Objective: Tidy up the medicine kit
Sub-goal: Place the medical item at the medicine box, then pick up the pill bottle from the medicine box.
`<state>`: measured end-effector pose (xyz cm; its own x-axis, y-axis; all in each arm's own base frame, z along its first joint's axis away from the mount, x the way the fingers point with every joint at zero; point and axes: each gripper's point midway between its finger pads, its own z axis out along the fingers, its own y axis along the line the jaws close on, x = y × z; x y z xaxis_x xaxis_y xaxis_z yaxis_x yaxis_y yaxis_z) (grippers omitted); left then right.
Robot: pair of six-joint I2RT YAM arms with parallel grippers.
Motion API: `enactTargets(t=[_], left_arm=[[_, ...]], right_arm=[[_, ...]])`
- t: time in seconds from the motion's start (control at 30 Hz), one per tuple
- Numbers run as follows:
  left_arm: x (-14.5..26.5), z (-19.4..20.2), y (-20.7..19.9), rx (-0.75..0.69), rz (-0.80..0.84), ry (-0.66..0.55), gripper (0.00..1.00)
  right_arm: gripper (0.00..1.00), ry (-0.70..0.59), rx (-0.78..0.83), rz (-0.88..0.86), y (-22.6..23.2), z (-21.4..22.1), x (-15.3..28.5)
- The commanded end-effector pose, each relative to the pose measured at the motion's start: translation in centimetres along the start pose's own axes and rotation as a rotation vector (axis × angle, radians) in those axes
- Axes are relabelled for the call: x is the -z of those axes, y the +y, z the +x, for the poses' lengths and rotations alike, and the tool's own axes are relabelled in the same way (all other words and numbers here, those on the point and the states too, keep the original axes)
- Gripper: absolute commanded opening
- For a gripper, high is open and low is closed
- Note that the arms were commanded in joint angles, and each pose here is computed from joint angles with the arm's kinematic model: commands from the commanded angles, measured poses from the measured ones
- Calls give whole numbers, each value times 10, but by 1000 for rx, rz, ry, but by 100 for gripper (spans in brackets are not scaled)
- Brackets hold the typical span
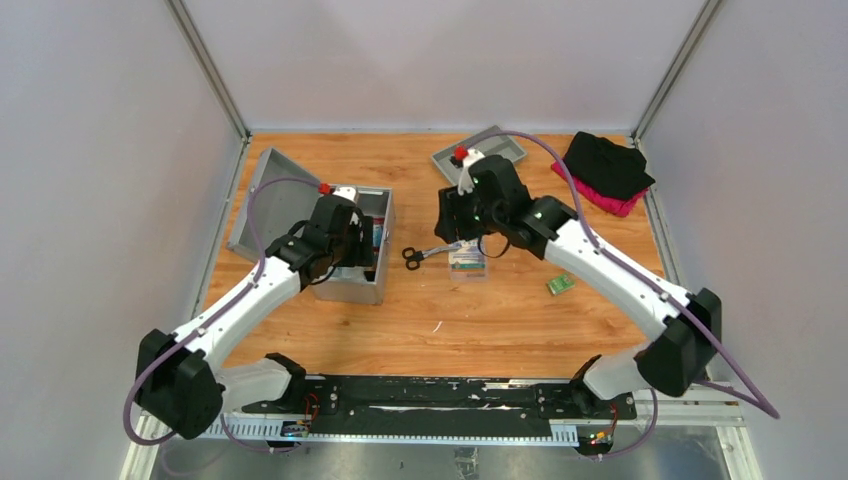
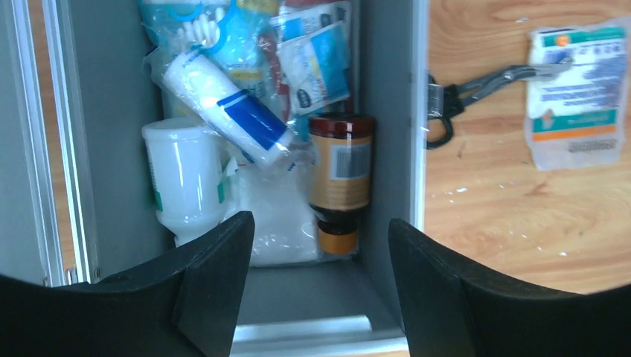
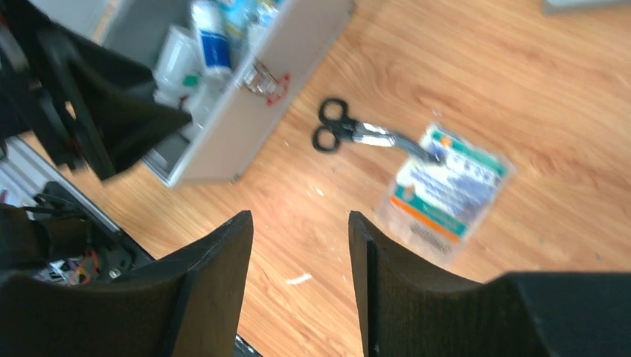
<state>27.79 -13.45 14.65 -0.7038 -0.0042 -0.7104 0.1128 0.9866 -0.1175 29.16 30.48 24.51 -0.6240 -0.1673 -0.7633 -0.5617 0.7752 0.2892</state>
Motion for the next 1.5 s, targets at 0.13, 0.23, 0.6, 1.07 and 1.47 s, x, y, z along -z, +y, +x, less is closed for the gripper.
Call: enactTargets(t=[0.13,0.23,0.6,1.07,1.47], left_arm=[[-38,3,-4,115,143,49,63],[-46,8,-16,105,211,88,60],[-65,34,-12,110,189,175,68],[-87,49,-7,103,153,231,61],[-52,1,-10,104,170,71,43]], right_arm=[[52,-17,-66,132,-40,48,42],[51,-14,-93,140,-45,61,51],[49,-7,-143,170,-58,78,59],[48,10,-150,166,-59,80,55],[48,24,-157,168,-60,86,54]])
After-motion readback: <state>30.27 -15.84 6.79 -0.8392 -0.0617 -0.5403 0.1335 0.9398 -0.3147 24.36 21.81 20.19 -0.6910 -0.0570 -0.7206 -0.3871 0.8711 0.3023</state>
